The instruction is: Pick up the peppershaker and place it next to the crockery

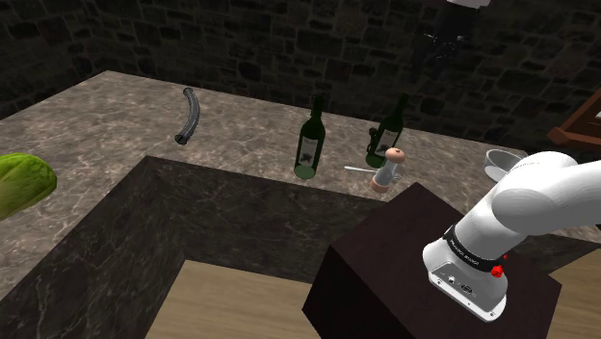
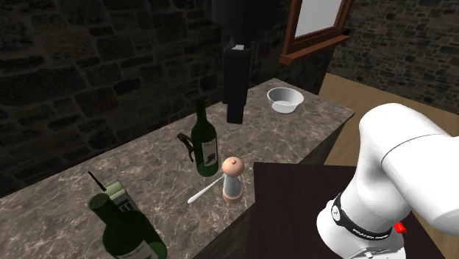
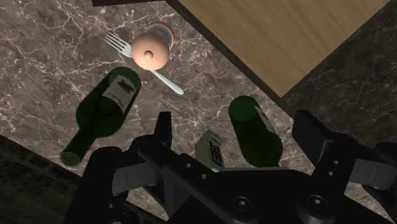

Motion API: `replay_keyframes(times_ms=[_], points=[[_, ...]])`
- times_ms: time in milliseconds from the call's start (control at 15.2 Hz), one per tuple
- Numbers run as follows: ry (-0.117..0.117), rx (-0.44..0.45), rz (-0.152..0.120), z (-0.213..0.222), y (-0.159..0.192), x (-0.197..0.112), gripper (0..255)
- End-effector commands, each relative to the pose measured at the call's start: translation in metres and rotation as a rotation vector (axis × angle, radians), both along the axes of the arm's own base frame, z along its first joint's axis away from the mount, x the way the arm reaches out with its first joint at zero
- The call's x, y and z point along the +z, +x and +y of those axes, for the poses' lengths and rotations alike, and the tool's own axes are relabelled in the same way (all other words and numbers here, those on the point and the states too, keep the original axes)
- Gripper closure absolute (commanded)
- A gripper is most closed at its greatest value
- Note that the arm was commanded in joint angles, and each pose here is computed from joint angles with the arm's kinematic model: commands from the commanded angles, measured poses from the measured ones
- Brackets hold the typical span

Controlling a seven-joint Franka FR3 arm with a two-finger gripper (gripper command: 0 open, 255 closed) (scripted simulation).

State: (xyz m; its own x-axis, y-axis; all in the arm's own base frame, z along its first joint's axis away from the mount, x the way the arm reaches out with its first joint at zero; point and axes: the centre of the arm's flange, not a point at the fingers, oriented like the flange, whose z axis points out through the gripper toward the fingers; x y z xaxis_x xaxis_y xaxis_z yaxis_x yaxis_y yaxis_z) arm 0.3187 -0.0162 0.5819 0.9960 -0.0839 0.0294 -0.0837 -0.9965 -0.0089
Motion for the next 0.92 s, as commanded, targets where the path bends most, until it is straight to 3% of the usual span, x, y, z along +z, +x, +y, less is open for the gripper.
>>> replay_keyframes(times_ms=[0, 858], points=[[0.000, 0.000, 0.000, 0.000, 0.000, 0.000, 0], [-0.096, -0.070, 0.036, -0.040, 0.003, -0.163, 0]])
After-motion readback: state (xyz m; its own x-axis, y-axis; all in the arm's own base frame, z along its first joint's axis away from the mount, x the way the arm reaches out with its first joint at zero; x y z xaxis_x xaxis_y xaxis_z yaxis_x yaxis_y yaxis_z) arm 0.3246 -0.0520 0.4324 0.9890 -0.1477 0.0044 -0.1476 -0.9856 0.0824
